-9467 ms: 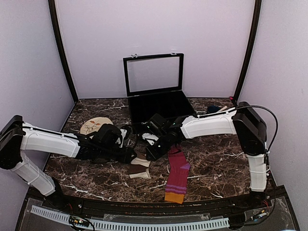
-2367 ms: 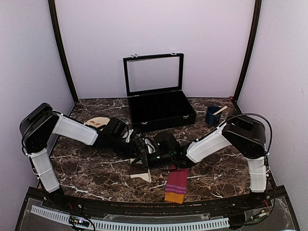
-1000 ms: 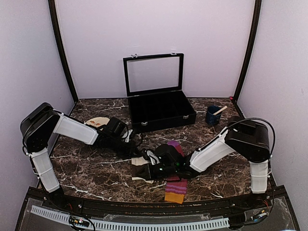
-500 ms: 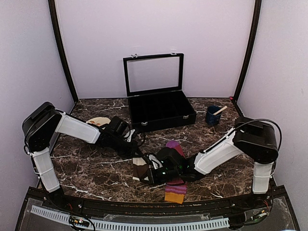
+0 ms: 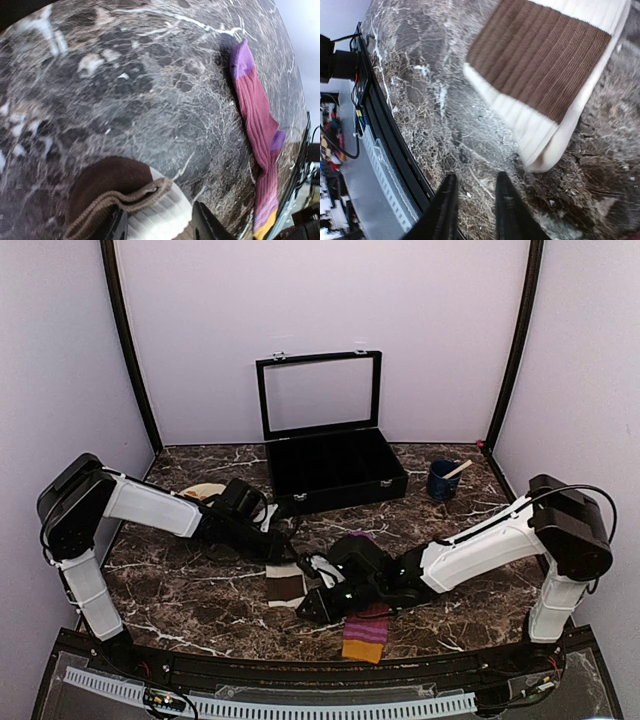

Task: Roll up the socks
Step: Adjust the sock at the center of the board.

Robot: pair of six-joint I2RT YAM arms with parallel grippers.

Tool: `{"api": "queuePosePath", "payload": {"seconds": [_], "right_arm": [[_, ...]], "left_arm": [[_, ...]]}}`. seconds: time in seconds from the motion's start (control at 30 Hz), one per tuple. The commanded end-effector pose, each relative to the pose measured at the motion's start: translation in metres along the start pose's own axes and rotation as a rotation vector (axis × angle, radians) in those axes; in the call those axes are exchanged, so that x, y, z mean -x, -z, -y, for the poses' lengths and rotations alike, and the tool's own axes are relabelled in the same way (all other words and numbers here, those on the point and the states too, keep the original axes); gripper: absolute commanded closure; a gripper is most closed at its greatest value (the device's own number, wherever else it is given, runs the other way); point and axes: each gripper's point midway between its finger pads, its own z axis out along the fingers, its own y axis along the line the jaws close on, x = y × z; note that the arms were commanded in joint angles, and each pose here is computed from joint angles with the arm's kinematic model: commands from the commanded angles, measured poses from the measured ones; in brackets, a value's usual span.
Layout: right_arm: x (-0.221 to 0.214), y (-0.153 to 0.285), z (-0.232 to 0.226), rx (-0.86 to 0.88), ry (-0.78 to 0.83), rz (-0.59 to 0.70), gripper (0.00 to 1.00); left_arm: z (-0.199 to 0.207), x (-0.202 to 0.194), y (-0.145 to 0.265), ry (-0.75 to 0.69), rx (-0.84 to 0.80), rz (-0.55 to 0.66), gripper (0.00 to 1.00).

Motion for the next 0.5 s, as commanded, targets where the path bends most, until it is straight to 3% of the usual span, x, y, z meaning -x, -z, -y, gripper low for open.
{"api": "queuePosePath", "payload": {"seconds": [0.0, 0.13, 0.3, 0.47], "right_arm": [[0.014, 0.019, -0.023, -0.016, 0.130, 0.030, 0.70], [0.011, 0.024, -0.025, -0.092, 0.251, 0.004, 0.59], [0.006, 0.022, -0.012, -0.232, 0.414, -0.052, 0.56], [0.011, 0.021, 0.008, -0.393, 0.563, -0.069, 0.55]], "left_arm": [[-0.005, -0.005, 0.021, -0.031, 0.049, 0.008, 0.49], [0.009, 0.002, 0.036, -0.067, 0.010, 0.045, 0.41], [0.027, 0.005, 0.061, -0.087, -0.047, 0.107, 0.35], [0.019, -0.009, 0.088, -0.048, -0.011, 0.175, 0.35]]}}
